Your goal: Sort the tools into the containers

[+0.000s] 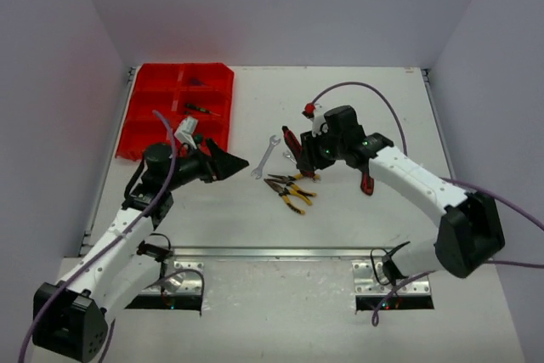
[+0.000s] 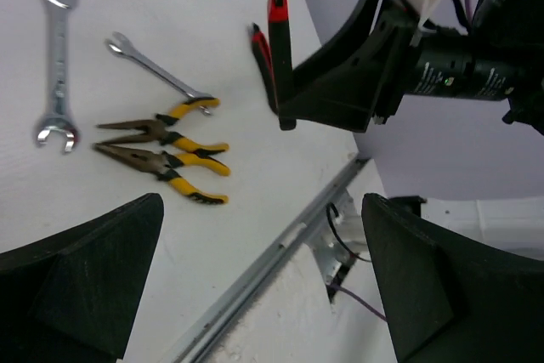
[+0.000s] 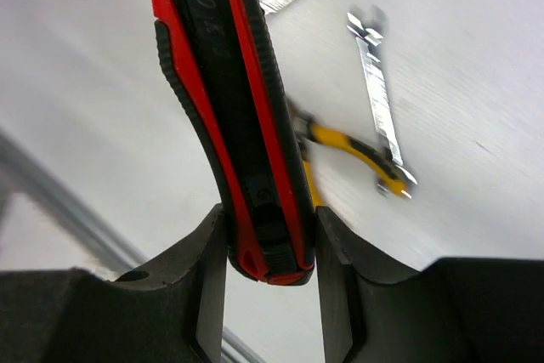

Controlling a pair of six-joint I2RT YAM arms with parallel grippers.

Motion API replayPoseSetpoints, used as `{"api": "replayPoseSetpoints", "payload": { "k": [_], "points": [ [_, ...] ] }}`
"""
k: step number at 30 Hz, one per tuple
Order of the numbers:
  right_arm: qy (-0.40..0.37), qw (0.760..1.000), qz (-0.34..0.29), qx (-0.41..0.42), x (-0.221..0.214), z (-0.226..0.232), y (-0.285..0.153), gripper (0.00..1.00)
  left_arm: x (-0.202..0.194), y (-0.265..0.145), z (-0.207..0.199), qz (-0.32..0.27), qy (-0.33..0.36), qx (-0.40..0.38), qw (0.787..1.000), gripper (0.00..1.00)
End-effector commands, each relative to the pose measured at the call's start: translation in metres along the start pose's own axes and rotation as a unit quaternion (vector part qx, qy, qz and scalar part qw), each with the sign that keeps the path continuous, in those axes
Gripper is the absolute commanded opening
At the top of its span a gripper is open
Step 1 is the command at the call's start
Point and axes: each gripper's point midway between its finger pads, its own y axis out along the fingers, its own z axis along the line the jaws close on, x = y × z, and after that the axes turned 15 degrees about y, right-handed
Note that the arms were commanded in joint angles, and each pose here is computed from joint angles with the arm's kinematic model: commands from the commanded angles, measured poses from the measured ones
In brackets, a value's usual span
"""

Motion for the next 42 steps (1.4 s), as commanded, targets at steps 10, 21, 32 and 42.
{"api": "replayPoseSetpoints", "payload": {
  "k": [10,21,32,42],
  "points": [
    [0.015,0.989,-0.057,0.137,0.016,0.088,-0.030,0.00,0.056,0.068,-0.049,-0.083,0.019,-0.031,0.996,0.83],
    [0.012,0.985,-0.062,0.161,0.018,0.104,-0.036,0.01,0.054,0.090,-0.044,-0.062,0.024,-0.011,0.998,0.00],
    [0.022,0.992,-0.120,0.014,0.024,0.046,-0.042,0.99,0.105,0.086,0.008,-0.087,0.061,0.170,0.980,0.00],
    [0.011,0.988,-0.139,-0.067,-0.002,0.002,-0.071,0.99,0.253,-0.042,0.214,-0.270,-0.056,0.519,0.809,0.00]
  ]
}}
